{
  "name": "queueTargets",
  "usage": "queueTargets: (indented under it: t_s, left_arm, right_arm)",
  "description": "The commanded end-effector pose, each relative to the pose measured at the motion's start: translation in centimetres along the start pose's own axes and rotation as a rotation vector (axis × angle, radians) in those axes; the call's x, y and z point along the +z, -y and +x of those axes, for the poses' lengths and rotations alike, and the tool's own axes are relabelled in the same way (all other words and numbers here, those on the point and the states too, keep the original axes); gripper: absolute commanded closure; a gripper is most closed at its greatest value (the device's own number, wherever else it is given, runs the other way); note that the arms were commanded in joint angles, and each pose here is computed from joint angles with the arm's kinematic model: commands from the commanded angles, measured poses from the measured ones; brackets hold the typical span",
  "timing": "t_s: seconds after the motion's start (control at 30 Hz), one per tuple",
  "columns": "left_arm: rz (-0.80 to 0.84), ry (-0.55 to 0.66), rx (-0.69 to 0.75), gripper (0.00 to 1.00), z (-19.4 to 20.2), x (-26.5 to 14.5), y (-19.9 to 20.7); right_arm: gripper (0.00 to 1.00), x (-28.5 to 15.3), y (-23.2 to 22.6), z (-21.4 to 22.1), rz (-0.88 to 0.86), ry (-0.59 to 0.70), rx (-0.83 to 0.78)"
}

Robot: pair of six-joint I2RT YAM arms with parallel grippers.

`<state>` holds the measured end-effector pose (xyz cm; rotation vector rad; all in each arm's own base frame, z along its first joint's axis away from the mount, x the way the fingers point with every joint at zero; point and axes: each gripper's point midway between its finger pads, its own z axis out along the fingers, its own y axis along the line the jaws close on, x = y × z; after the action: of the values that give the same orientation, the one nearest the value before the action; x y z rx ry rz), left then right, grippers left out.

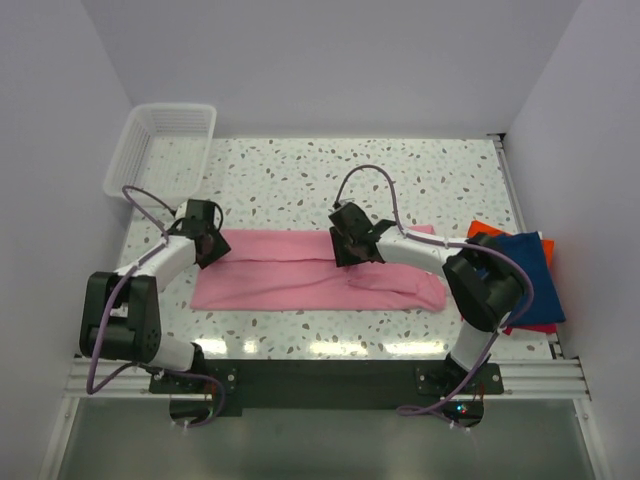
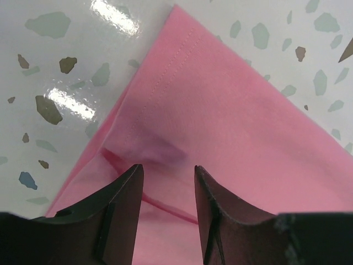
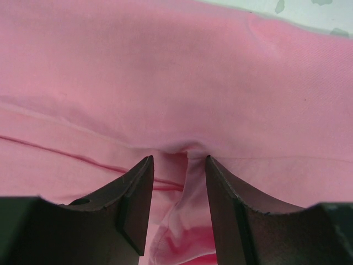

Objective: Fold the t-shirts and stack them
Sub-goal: Fold the tshirt

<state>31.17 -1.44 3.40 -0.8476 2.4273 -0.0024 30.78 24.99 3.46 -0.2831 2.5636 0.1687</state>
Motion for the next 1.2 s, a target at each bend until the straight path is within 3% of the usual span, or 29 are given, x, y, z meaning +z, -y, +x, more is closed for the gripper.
queueTargets:
  t_s: [0.0, 0.27, 0.43, 0.63, 0.7, 0.87, 1.17]
  left_arm:
    - [0.004, 0.04, -0.049, 0.53, -1.2, 0.9, 0.5]
    - [-0.043, 0.049, -0.068, 0.57, -1.3, 1.4, -0.1]
    - [-0.049, 0.072, -0.07, 0.72, -2.2, 1.1, 0.0]
    - [-0.05, 0.084, -0.062, 0.92, -2.6, 1.0, 0.1]
    - [-0.052, 0.085, -0.059, 0.97, -2.7, 1.0, 0.0]
    - [-0.053, 0.102, -0.061, 1.0, -3.0, 0.5, -0.1]
    - [-0.022, 0.152, -0.075, 1.0, -4.4, -1.0, 0.2]
  right_arm:
    - [0.54, -0.3, -0.6, -2.5, 0.01, 0.084, -0.009]
    - [0.58, 0.0, 0.1, -1.9, 0.035, 0.075, -0.018]
    - [0.68, 0.1, 0.4, -1.7, 0.045, 0.075, -0.019]
    - [0.91, 0.2, 0.4, -1.5, 0.048, 0.068, -0.021]
    - [0.95, 0.2, 0.5, -1.5, 0.049, 0.07, -0.016]
    - [1.0, -0.4, 0.7, -1.4, 0.05, 0.073, -0.006]
    - [1.0, -2.2, 1.0, -1.7, 0.04, 0.1, 0.012]
